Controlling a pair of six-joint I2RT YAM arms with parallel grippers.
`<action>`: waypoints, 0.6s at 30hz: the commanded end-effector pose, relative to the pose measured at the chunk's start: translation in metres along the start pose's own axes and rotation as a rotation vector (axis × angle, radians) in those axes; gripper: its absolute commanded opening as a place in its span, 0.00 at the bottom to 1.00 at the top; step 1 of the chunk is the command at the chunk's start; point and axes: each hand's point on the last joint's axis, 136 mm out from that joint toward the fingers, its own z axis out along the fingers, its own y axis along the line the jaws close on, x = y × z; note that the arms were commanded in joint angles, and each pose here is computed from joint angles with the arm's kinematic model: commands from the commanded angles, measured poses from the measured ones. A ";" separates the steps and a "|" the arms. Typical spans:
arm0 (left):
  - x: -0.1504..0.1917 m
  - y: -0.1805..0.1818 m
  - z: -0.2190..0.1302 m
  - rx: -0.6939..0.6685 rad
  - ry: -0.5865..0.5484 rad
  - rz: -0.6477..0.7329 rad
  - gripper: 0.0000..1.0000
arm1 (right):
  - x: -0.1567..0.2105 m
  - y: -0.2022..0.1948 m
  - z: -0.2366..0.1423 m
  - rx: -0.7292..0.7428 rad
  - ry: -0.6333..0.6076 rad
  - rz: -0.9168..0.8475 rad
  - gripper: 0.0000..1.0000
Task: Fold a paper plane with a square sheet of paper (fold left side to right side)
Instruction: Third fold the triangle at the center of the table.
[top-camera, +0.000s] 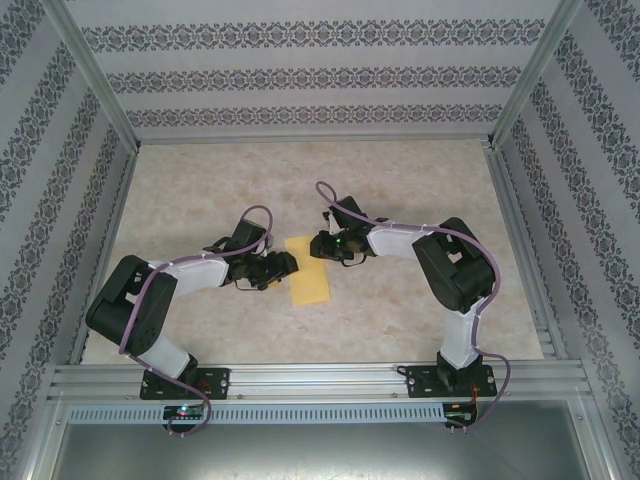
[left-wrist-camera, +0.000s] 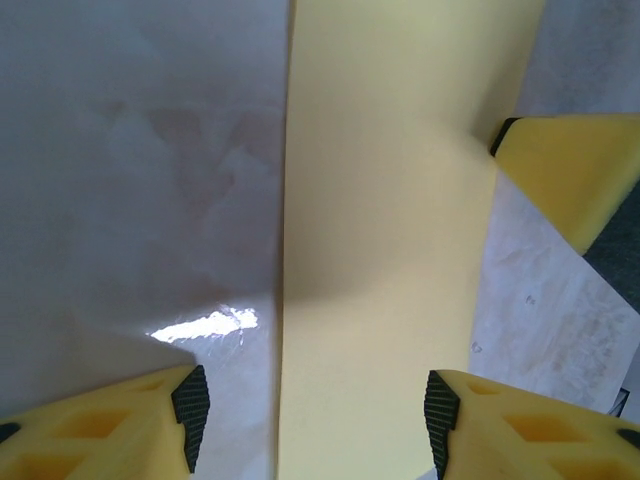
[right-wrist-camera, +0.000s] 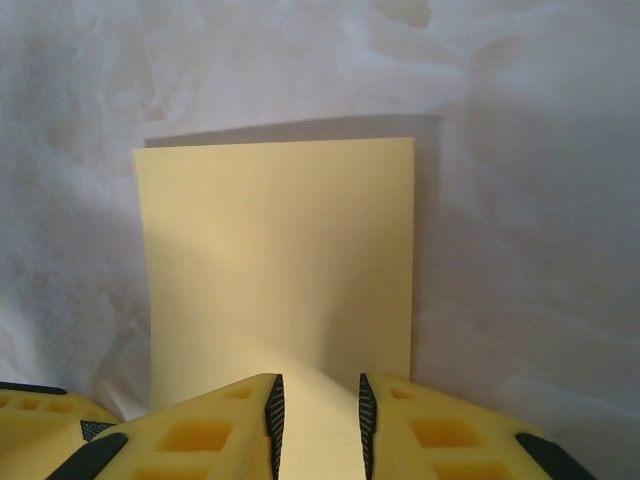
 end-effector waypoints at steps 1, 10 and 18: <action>0.003 -0.009 0.007 0.043 0.030 -0.015 0.61 | 0.004 -0.009 0.002 0.049 0.008 -0.024 0.28; 0.005 -0.018 0.012 0.082 0.051 -0.024 0.46 | 0.008 -0.012 0.001 0.060 0.015 -0.033 0.28; 0.007 -0.024 0.011 0.096 0.057 -0.017 0.38 | 0.008 -0.012 0.002 0.055 0.017 -0.033 0.28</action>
